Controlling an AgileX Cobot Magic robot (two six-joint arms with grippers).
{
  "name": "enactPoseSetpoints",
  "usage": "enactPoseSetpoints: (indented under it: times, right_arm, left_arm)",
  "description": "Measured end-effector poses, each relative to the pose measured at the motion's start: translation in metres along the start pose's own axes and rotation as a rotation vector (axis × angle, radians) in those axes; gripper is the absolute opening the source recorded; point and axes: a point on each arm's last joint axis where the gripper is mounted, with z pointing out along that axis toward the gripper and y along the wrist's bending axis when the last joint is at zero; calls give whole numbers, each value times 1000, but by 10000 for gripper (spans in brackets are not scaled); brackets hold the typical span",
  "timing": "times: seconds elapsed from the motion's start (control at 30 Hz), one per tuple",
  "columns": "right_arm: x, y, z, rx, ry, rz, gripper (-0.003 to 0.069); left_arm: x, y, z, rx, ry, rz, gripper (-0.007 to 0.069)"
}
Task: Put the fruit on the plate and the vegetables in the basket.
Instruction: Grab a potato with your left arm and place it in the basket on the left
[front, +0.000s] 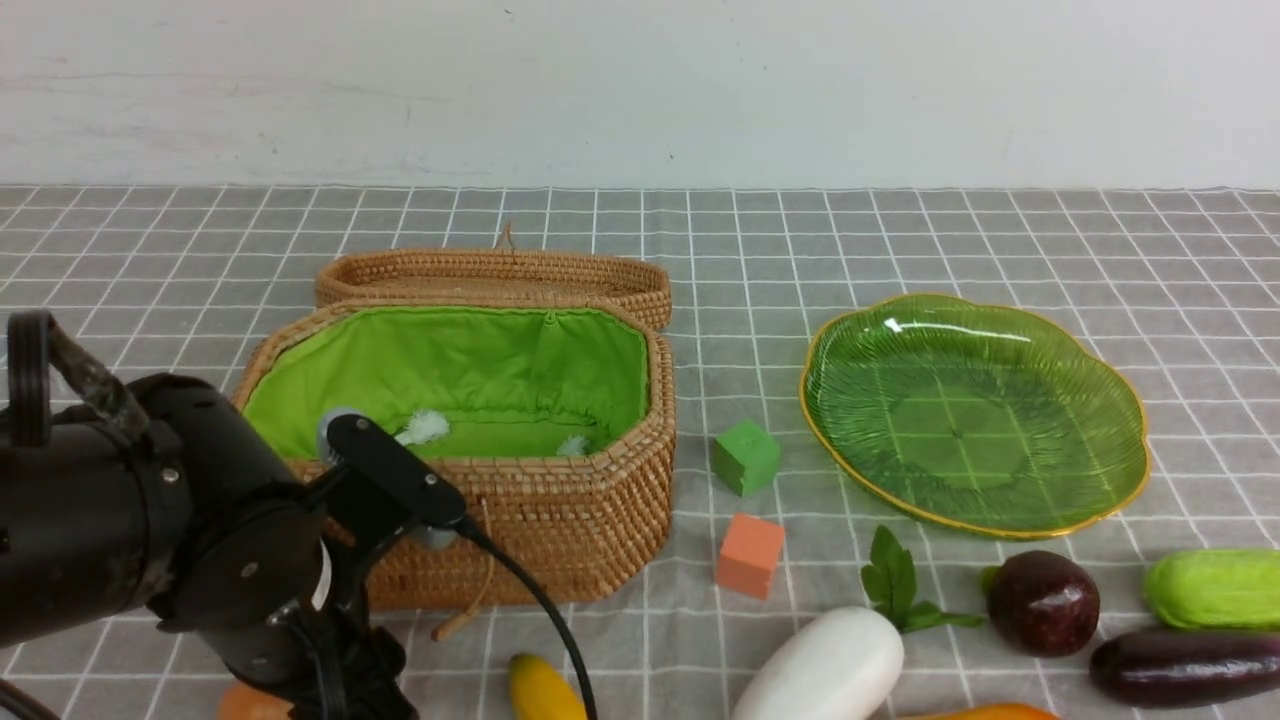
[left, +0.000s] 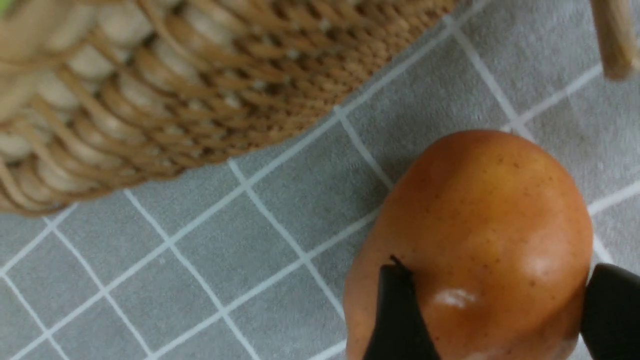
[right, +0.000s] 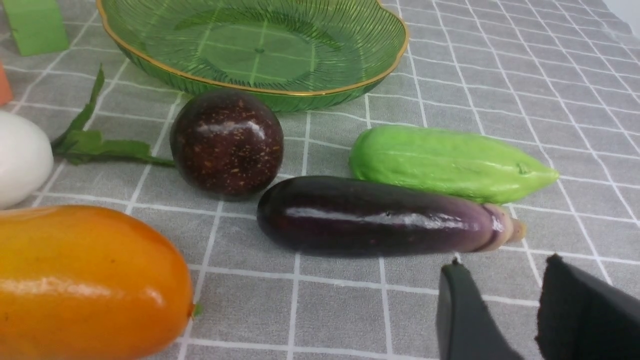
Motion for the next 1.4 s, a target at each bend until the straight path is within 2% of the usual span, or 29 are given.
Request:
enactPoseSetpoints:
  times: [0.7, 0.83, 0.87, 0.97, 1.07, 1.3, 1.4]
  right_arm:
    - [0, 0, 0, 0, 0, 0, 241]
    - [0, 0, 0, 0, 0, 0, 241]
    - [0, 0, 0, 0, 0, 0, 241]
    - [0, 0, 0, 0, 0, 0, 241]
    - [0, 0, 0, 0, 0, 0, 241]
    - [0, 0, 0, 0, 0, 1, 241]
    - [0, 0, 0, 0, 0, 1, 241]
  left_arm:
    - [2, 0, -1, 2, 64, -23, 423]
    - [10, 0, -12, 21, 67, -58, 393]
    - [12, 0, -16, 27, 61, -66, 364]
    - [15, 2, -32, 34, 6, -84, 71]
    - [17, 4, -43, 32, -30, -91, -12]
    - [20, 6, -52, 28, -60, -98, -13]
    - [20, 6, -53, 35, -61, -101, 24]
